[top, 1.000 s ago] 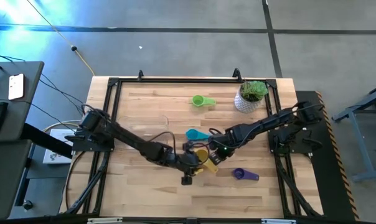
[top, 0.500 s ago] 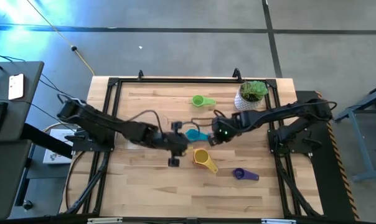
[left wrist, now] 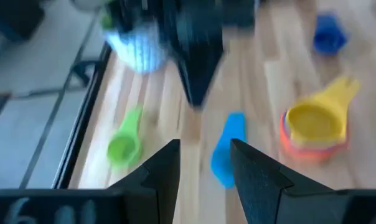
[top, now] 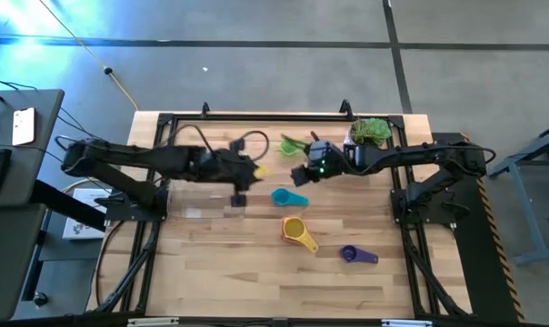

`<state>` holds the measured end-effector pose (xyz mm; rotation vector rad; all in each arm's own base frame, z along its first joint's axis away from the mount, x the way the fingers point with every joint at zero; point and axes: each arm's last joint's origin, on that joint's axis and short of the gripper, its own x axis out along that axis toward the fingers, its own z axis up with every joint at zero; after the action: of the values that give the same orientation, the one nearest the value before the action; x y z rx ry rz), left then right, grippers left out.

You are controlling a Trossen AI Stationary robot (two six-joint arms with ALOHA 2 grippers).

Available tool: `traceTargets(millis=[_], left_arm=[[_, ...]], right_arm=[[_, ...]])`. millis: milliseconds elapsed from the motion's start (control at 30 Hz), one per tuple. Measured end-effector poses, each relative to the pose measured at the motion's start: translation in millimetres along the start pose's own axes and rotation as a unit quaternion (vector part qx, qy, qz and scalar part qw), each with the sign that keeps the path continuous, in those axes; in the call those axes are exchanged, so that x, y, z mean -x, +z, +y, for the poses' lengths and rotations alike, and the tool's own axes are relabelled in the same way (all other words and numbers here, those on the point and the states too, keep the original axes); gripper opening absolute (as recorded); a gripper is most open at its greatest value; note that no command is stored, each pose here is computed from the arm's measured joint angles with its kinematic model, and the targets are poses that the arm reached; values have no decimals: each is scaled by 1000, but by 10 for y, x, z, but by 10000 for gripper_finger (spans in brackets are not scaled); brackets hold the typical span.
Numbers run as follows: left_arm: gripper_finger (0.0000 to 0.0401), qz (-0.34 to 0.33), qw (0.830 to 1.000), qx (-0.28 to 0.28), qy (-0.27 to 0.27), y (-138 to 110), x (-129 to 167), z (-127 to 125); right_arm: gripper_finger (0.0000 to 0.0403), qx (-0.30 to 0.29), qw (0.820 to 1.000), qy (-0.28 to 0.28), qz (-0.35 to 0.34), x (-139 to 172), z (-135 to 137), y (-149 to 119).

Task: Nest measuring cups in basket
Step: Stack the green measuring cup into the yellow stacked measuring cups

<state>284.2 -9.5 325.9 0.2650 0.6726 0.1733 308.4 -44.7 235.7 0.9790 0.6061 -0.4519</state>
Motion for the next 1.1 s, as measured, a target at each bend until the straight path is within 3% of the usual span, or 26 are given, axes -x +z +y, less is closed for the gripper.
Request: traceTargets(millis=[233, 633, 900, 1100], left_arm=[[131, 3, 999, 24, 39, -67, 190, 329], [131, 14, 989, 72, 126, -229, 377, 866], [131, 35, 977, 113, 176, -360, 403, 1159], [131, 47, 967, 142, 208, -452, 430, 1344]], right_arm=[[73, 69, 992, 61, -89, 42, 23, 309], [73, 199, 947, 109, -228, 201, -81, 822], [115, 212, 932, 134, -260, 353, -337, 1161], [133, 298, 908, 114, -270, 470, -391, 1353]])
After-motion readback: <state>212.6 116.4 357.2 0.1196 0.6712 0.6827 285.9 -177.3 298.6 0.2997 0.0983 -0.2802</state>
